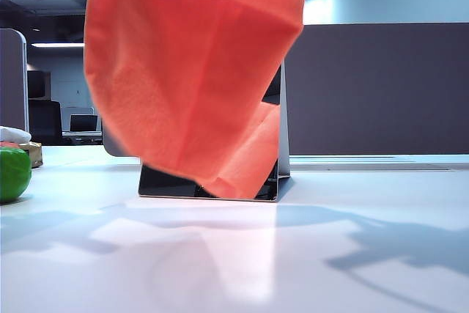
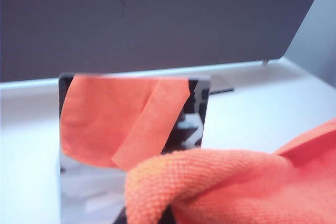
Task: Pick up the cloth from the table and use it to cover the mirror.
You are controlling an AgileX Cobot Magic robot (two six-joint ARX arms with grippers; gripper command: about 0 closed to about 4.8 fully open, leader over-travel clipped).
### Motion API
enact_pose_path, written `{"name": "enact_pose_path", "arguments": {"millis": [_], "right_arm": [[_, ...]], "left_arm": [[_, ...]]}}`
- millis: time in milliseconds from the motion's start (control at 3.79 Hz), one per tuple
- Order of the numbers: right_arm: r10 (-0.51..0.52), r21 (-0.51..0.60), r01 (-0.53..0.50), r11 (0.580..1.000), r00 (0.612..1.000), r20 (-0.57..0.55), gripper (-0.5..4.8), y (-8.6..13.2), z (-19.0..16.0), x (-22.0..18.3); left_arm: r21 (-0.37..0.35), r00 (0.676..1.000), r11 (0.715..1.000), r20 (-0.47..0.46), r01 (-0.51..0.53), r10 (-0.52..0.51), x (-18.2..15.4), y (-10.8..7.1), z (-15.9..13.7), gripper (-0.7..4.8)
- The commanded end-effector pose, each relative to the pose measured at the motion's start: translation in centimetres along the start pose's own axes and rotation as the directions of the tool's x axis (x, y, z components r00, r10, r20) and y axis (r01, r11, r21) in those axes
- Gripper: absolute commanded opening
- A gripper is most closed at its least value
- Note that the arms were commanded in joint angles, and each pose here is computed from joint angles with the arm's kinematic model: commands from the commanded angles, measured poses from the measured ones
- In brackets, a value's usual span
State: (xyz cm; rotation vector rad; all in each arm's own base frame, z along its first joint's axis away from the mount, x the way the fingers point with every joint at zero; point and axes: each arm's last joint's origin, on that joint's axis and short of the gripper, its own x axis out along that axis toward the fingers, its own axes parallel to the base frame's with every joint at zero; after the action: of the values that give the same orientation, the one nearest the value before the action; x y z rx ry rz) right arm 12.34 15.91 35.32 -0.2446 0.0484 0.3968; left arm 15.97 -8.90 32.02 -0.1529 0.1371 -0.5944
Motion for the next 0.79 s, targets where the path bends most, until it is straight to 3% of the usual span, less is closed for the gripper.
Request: {"name": "enact_pose_path", "arguments": {"millis": [264,527,791], "right_arm": [[-0.137,-0.074,0.142,0.987,0.988,0.065,-0.01,-3.4,0.8,0.2],[-0.115,-0.068,0.121,0.99,0.99,0.085,-0.02,-2.7,0.7,1.6],[-0.177,-0.138,0.17,0.976,0.983,-0.04,-0.02,-2.7,-1.6,5.7]], "left_arm": [[-0.096,0.923,0.985,0.373,0.143,-0.097,-0.8,-0.8,3.8,1.34],[-0.142,0.923,0.99,0.379,-0.013,0.067,1.3,0.0,3.2,-0.06],[-0.181,0.969,0.971,0.163,-0.157,0.187,5.0,2.8,0.0,-0.06]]}}
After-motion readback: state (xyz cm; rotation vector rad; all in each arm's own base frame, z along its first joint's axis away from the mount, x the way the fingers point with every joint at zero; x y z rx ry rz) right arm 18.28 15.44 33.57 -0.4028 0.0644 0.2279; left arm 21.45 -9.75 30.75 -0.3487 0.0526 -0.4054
